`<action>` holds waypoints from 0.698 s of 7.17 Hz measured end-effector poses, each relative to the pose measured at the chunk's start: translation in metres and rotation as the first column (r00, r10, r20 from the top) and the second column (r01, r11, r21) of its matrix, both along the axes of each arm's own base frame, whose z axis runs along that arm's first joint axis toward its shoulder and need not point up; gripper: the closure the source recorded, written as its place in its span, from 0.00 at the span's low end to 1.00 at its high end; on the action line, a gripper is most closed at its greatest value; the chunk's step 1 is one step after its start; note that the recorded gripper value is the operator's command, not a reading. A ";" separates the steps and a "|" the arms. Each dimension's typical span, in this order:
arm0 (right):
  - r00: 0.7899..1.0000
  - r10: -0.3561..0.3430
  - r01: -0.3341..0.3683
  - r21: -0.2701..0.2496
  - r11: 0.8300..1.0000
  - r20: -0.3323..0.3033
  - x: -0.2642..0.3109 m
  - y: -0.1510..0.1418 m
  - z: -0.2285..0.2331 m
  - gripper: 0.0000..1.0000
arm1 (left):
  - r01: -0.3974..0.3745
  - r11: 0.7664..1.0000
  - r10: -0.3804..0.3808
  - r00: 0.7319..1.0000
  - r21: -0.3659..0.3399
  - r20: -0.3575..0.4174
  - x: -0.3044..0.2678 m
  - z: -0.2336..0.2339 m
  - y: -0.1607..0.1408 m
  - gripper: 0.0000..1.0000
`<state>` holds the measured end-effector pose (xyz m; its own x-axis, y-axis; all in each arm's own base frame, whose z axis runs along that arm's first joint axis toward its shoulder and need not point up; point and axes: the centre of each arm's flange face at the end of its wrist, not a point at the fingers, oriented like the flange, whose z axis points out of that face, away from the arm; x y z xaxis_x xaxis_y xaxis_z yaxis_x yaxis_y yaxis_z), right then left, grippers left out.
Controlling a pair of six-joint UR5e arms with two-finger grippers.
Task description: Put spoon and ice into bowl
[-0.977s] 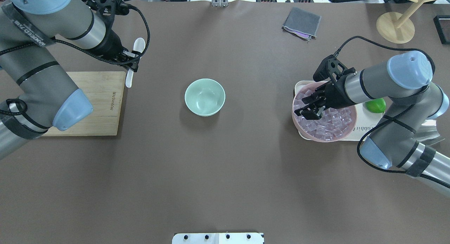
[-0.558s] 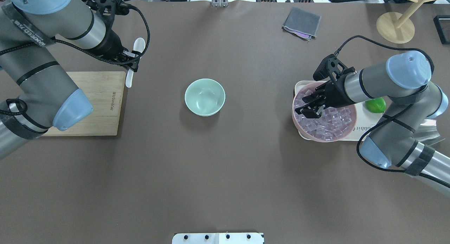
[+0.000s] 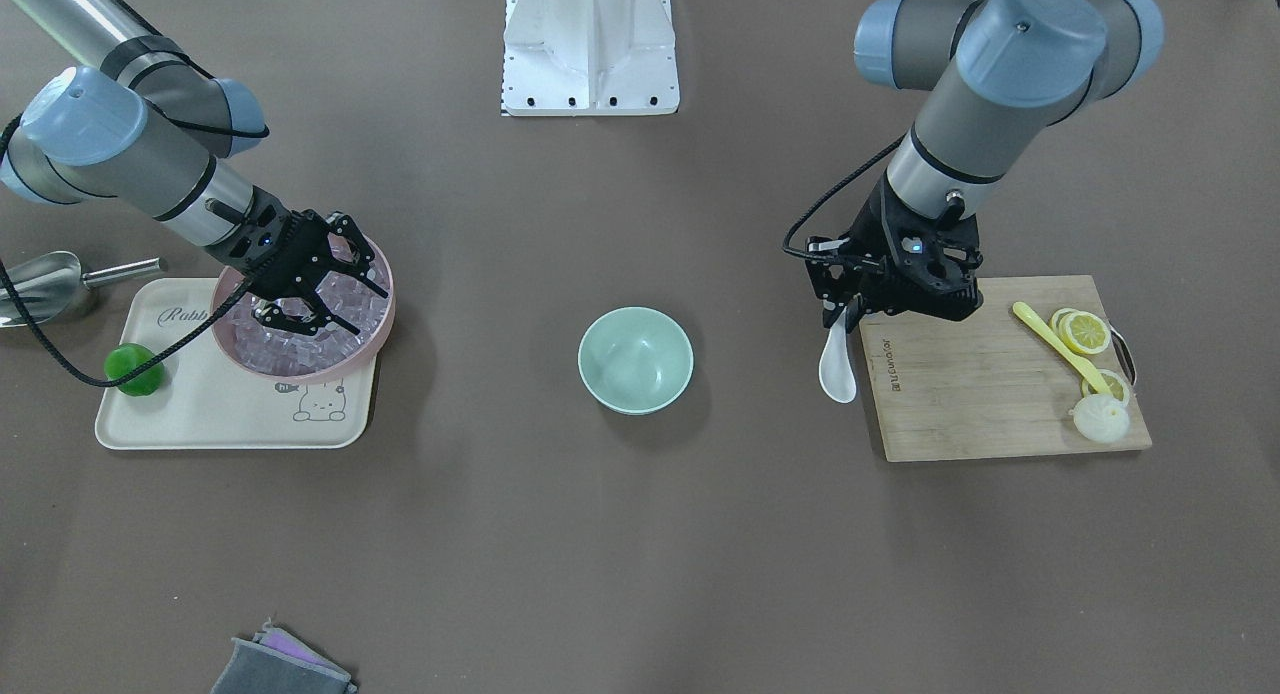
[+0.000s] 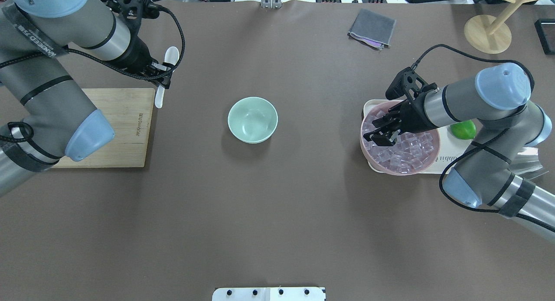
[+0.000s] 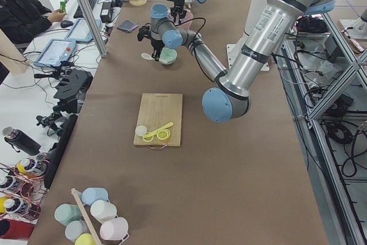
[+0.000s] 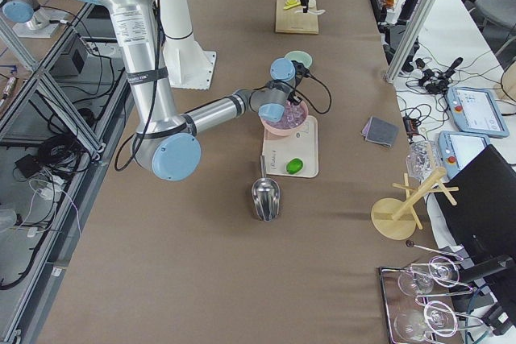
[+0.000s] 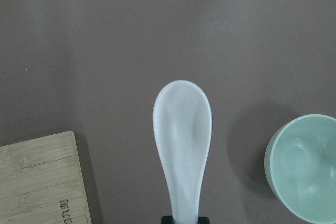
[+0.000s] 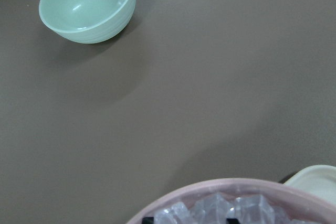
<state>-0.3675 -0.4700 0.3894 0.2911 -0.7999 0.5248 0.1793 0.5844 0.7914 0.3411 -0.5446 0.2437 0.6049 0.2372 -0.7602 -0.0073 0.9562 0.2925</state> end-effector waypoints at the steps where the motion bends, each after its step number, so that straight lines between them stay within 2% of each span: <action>1: 1.000 0.000 0.000 0.000 1.000 0.002 0.000 0.000 -0.001 0.61 | 0.000 1.000 0.000 1.000 -0.001 0.000 0.000 0.000 0.000 1.00; 3: 1.000 -0.003 0.003 -0.001 1.000 0.002 -0.001 0.001 -0.001 0.63 | 0.000 1.000 0.000 1.000 -0.001 -0.002 -0.001 0.000 0.001 1.00; 5: 1.000 -0.007 0.007 -0.001 1.000 0.002 -0.003 0.003 -0.001 0.73 | 0.000 1.000 0.000 1.000 0.002 -0.004 -0.003 0.000 0.003 1.00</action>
<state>-0.3708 -0.4674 0.3882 0.2839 -0.8014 0.5264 0.1820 0.5840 0.7911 0.3385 -0.5415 0.2433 0.6016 0.2385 -0.7623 -0.0062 0.9557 0.2941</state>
